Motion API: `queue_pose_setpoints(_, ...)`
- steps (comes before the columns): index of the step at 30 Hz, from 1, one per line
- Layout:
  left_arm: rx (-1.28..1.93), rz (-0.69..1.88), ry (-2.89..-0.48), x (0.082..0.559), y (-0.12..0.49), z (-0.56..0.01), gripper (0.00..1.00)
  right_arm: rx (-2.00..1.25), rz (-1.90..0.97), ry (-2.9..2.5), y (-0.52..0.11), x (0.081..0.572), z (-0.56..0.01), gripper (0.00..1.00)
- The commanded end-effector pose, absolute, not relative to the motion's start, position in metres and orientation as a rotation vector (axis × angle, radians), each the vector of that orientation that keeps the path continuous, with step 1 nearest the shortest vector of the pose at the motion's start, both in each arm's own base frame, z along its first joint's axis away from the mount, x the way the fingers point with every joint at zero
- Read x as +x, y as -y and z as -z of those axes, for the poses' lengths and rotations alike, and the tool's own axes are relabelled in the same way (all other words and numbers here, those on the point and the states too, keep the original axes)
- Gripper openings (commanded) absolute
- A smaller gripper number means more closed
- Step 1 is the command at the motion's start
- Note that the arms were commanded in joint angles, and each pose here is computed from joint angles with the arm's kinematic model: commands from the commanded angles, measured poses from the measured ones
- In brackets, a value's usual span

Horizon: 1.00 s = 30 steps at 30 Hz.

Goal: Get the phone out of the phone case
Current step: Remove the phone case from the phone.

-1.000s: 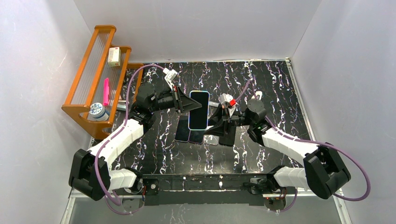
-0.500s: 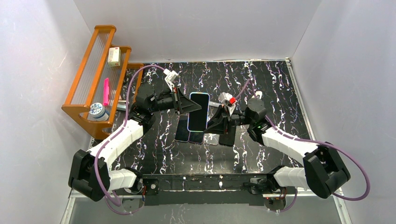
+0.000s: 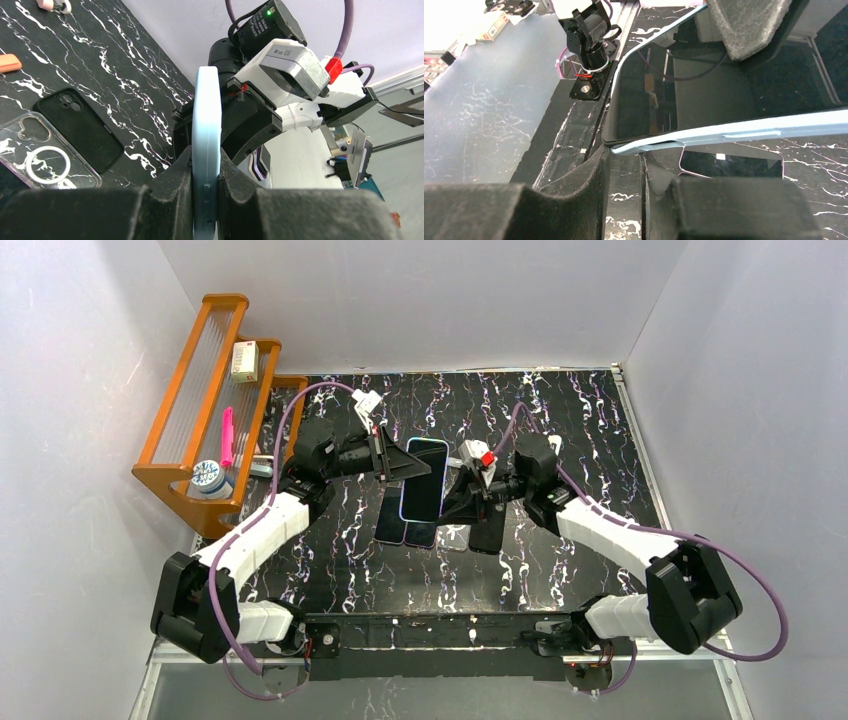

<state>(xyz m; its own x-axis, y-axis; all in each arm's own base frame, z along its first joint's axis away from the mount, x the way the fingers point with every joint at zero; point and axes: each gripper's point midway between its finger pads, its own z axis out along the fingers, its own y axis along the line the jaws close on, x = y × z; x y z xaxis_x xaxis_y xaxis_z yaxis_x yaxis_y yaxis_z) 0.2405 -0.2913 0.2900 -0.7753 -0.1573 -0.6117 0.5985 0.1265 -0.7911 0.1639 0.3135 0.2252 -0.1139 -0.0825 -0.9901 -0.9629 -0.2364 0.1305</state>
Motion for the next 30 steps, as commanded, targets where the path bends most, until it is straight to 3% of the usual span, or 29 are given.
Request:
queue_pose_setpoints(1,0.400,1.748,-1.811,0.240,0.296,-0.311,0.00,-1.436,-1.274,-1.063,-0.329,0.192,-0.251,0.01)
queue_pose_setpoints(21,0.413,1.752,-1.794,0.232,0.307,-0.313,0.00,-1.138,-0.850,-1.300,-0.325,0.285,-0.248,0.03)
queue_pose_setpoints(25,0.280,1.576,-1.744,0.258,0.296,-0.314,0.00,-0.992,-0.880,-1.322,-0.316,0.281,-0.252,0.21)
queue_pose_setpoints(30,0.072,1.398,-1.729,0.291,0.278,-0.305,0.00,-0.778,-0.950,-1.373,-0.301,0.273,-0.257,0.57)
